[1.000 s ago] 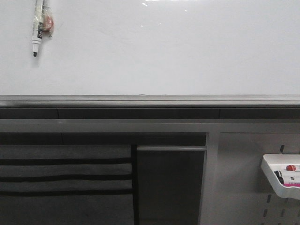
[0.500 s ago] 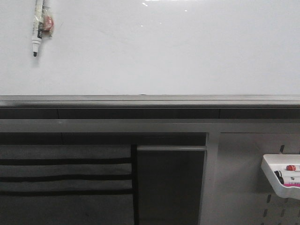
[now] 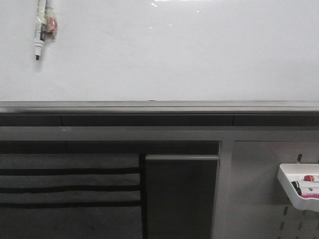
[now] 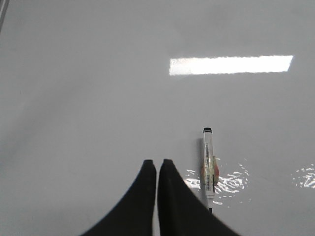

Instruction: Write number 3 on whiteboard

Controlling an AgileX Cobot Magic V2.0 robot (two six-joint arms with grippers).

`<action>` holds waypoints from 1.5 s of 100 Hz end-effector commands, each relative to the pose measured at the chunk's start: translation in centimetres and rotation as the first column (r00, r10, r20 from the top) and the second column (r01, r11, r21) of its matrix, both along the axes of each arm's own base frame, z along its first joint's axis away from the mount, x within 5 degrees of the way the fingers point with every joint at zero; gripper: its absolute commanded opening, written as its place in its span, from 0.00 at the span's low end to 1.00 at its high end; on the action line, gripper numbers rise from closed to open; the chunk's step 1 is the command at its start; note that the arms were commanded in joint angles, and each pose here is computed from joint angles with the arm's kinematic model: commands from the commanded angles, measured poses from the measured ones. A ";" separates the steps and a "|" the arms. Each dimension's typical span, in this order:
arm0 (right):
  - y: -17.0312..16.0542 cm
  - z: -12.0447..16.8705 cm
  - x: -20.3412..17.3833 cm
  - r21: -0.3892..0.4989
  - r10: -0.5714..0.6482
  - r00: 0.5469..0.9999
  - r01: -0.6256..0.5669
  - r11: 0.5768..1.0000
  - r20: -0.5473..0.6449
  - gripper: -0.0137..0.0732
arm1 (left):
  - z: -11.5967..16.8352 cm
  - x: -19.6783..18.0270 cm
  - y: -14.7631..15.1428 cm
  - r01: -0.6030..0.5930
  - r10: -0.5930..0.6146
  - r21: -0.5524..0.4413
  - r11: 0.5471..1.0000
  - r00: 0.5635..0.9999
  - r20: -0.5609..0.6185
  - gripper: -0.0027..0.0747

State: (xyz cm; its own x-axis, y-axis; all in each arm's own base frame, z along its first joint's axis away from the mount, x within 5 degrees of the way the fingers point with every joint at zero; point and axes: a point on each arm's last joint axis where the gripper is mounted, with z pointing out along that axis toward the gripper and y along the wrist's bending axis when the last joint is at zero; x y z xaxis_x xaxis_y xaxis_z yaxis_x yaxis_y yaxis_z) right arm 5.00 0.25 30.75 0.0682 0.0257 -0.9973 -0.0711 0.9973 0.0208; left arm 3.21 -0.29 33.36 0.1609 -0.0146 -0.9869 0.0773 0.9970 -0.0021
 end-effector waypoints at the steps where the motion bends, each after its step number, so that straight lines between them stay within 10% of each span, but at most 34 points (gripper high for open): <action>1: -0.1 3.0 0.7 -0.054 -0.022 0.999 0.023 0.998 0.032 0.07 | 2.3 0.8 -0.1 0.014 -0.014 -0.015 1.000 1.000 -0.005 0.01; 88: 0.0 3.7 2.7 -0.076 -0.029 0.999 0.025 0.997 -0.045 0.10 | 2.2 2.6 -0.2 0.011 -0.011 -0.005 1.000 0.995 -0.102 0.02; 117: 0.0 3.7 2.7 -0.080 -0.030 0.999 0.026 0.996 -0.045 0.60 | 2.2 2.6 -0.1 -0.004 0.008 0.034 0.999 0.995 -0.099 0.70; 150: 0.0 3.7 2.7 -0.080 -0.030 0.999 0.026 0.996 -0.045 0.61 | 2.2 2.6 -0.1 -0.004 0.008 0.034 0.999 0.995 -0.099 0.67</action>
